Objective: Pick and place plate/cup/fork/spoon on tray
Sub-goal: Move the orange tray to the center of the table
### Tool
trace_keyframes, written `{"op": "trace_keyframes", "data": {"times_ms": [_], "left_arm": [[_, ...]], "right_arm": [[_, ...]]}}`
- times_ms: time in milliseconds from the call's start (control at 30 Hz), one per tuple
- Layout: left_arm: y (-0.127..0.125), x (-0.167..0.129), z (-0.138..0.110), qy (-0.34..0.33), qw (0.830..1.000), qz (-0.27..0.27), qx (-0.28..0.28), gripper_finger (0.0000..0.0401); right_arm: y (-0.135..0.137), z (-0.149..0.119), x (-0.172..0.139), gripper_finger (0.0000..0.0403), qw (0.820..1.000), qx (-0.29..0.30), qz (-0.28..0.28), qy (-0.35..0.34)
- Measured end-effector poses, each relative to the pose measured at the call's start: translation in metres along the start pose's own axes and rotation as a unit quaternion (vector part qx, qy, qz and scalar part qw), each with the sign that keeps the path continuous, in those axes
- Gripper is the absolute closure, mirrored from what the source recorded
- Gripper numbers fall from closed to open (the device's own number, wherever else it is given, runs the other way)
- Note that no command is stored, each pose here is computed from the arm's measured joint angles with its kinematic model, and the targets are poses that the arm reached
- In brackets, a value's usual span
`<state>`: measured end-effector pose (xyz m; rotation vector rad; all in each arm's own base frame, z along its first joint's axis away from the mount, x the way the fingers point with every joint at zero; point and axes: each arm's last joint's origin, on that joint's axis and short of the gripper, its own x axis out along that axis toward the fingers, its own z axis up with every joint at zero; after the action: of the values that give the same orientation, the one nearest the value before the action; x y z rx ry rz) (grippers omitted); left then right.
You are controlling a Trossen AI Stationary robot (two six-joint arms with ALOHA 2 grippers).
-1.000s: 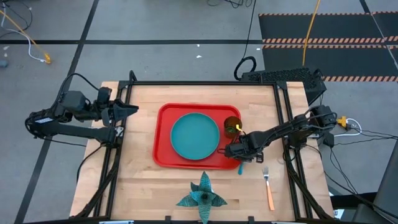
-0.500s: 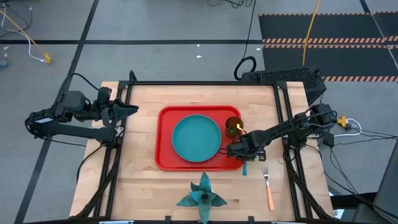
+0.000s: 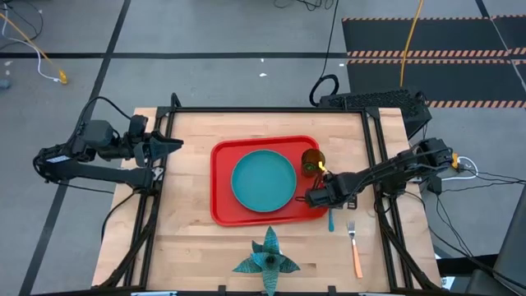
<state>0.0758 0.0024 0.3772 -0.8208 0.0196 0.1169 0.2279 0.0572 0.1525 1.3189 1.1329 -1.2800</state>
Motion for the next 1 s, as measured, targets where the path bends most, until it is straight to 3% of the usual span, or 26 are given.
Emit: {"op": "trace_keyframes", "data": {"times_ms": [200,633,1000], "left_arm": [[0.000,0.000,0.000,0.000,1.000,0.000,0.002,0.0238],[0.000,0.000,0.000,0.000,1.000,0.000,0.003,0.0238],[0.000,0.000,0.000,0.001,1.000,-0.001,0.004,0.0238]], "right_arm": [[0.003,-0.002,0.000,0.0254,1.000,-0.011,0.016,0.008],[0.008,-0.006,-0.001,0.0250,0.999,-0.027,0.044,0.016],[0.003,-0.023,0.004,0.0250,0.997,-0.001,0.070,0.037]]}}
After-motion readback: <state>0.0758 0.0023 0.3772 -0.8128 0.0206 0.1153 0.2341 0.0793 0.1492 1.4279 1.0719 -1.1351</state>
